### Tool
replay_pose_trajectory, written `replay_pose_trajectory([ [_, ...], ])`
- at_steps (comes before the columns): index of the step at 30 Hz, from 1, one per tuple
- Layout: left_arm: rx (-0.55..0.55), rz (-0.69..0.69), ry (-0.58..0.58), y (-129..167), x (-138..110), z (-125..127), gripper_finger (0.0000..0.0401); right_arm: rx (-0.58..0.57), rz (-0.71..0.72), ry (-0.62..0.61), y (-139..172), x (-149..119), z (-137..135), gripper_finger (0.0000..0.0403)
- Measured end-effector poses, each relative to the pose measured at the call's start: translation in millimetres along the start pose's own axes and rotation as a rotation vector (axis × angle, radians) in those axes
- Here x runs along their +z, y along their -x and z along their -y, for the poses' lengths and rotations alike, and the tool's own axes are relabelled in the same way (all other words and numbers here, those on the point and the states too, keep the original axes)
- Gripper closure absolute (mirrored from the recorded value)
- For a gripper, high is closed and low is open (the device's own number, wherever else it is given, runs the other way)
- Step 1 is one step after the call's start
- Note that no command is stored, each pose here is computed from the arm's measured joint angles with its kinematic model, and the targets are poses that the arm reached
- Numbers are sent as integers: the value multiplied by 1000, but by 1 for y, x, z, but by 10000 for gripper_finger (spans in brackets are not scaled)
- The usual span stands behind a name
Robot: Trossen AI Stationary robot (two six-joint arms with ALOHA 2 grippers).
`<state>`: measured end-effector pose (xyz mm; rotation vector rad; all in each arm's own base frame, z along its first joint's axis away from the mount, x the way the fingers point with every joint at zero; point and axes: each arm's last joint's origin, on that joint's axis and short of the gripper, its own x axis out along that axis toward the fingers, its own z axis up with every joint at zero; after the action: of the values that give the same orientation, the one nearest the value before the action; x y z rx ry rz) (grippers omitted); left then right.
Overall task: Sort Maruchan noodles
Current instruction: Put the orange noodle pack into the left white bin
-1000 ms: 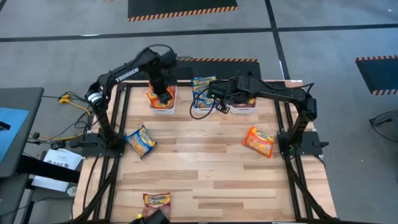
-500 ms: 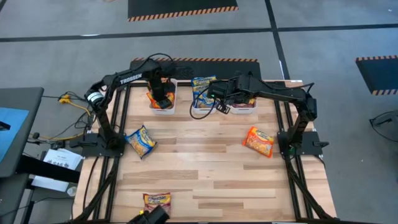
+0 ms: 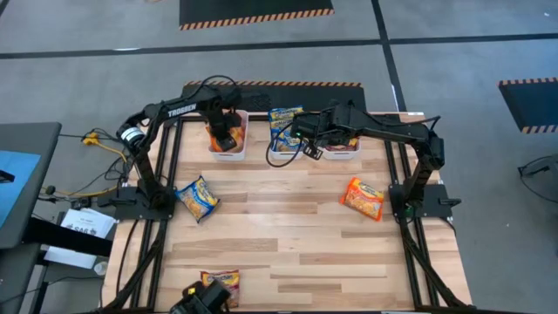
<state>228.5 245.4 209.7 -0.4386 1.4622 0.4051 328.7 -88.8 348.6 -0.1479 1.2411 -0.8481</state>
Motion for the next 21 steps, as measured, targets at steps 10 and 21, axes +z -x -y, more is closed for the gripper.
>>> replay_pose_trajectory([
  [10, 147, 89, -103, 1, 11, -6, 294, 3, 15, -12, 0, 2, 0, 218],
  [21, 153, 50, -114, 18, 12, -7, 294, 3, 15, -14, 0, 2, 0, 218],
])
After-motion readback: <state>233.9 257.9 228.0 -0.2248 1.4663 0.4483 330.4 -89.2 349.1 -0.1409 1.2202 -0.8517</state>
